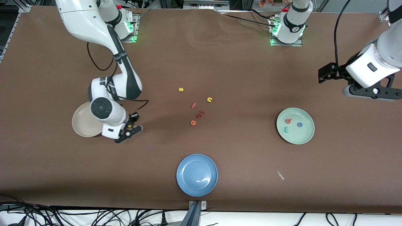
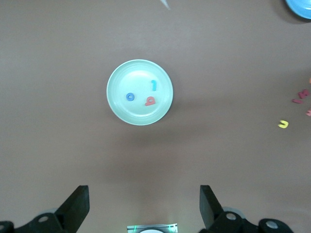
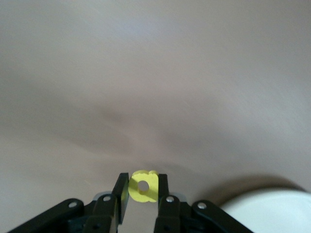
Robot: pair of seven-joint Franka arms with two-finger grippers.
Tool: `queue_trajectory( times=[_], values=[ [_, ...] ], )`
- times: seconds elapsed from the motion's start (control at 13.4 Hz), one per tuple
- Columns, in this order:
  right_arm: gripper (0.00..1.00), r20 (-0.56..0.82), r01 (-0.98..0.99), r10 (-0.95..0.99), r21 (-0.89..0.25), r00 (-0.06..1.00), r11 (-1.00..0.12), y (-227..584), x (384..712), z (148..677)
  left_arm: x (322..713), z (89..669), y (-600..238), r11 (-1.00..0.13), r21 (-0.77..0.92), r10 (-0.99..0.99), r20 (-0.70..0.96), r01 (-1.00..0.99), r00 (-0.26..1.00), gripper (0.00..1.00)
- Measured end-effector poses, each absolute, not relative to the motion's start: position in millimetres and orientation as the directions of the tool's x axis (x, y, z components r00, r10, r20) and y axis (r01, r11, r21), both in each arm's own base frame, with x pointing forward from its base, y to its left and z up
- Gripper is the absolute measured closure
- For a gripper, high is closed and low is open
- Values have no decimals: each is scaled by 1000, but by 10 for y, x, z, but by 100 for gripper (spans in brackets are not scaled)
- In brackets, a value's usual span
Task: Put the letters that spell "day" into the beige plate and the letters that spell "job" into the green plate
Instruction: 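Carry the yellow letter to the beige plate while the left gripper returns to rest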
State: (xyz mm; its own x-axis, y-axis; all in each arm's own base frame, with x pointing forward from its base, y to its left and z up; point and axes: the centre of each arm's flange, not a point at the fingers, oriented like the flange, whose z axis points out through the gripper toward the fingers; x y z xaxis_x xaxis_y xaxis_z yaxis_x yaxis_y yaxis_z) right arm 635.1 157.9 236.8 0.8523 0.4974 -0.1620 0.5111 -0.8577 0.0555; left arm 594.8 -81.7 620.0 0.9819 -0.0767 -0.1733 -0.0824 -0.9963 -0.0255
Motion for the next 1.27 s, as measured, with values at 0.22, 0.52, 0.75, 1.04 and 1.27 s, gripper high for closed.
queue_trajectory(
  times=[0.22, 0.52, 0.75, 1.04, 1.27],
  values=[
    [72, -239, 501, 474, 65, 847, -863, 965, 6332, 2352, 5941, 6089, -861, -998, -8, -61, -188, -63, 980, 0],
    [72, -289, 435, 403, 54, 868, -899, 226, 6338, 2401, 5570, 6042, -790, -999, -24, -36, -152, -41, 988, 0],
    [48, -293, 400, 371, 45, 881, -915, -102, 6336, 2379, 5382, 6063, -609, -1000, -11, -16, -82, -17, 996, 0],
    [5, -310, 460, 432, 22, 847, -888, 457, 6409, 2590, 5263, 5955, -616, -1000, -9, -20, -37, -21, 999, 0],
    [0, -318, 421, 390, 34, 864, -906, 767, 6481, 2913, 5252, 5984, -668, -1000, -8, -30, -25, -30, 999, 0]
  ],
)
